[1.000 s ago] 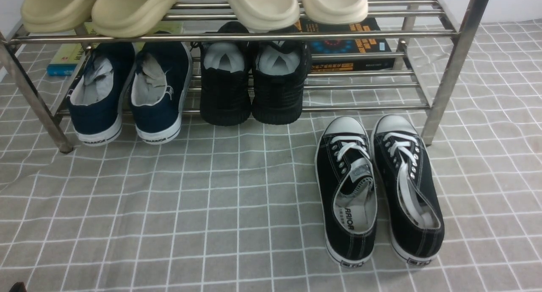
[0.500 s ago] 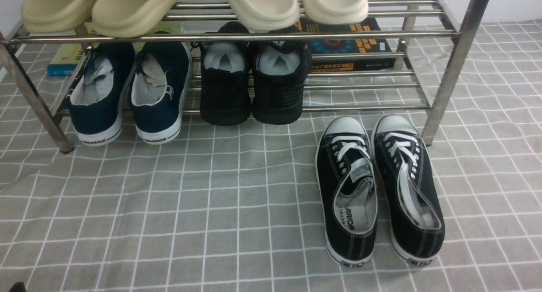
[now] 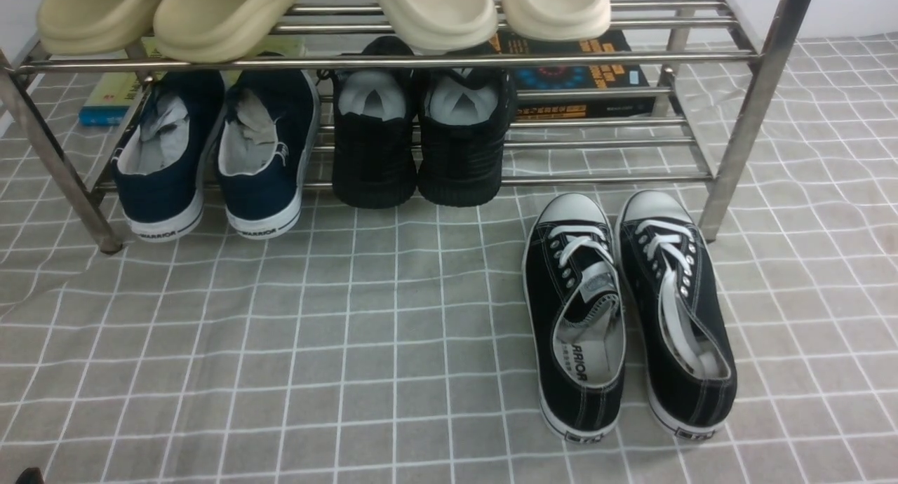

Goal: Take the shoes off the shelf with your hand from the grey coffee tablecloth.

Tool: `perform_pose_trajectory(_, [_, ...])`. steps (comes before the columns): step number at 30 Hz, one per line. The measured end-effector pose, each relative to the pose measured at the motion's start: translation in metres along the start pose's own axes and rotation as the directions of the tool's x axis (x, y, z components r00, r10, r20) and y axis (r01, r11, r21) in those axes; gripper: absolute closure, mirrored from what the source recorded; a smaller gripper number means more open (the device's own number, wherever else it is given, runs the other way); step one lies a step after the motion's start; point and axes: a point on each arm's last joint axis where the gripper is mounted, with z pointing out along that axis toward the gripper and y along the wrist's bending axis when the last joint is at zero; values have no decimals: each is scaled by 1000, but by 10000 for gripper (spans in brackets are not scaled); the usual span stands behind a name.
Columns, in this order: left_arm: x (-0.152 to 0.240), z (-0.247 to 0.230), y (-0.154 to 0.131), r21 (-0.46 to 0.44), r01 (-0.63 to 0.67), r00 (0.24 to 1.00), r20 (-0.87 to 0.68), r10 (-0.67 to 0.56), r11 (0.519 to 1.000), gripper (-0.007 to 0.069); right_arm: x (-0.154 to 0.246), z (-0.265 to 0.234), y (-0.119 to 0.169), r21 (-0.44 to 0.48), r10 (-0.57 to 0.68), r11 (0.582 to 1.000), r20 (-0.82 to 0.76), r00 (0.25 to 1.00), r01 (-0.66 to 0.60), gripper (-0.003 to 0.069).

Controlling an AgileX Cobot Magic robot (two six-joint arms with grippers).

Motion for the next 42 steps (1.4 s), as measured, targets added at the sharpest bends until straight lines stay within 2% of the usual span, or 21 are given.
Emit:
perform_pose_trajectory(4, [0,0,0,0,0,1000,0,0,1000,385,1,-1,2,-44,-9,999,-26,1000,8,599])
perform_pose_trajectory(15, [0,0,0,0,0,1000,0,0,1000,385,2,-1,5,-80,-12,997,-50,999,8,581])
perform_pose_trajectory(42, [0,0,0,0,0,1000,0,0,1000,385,2,-1,5,-83,-7,997,-50,999,3,547])
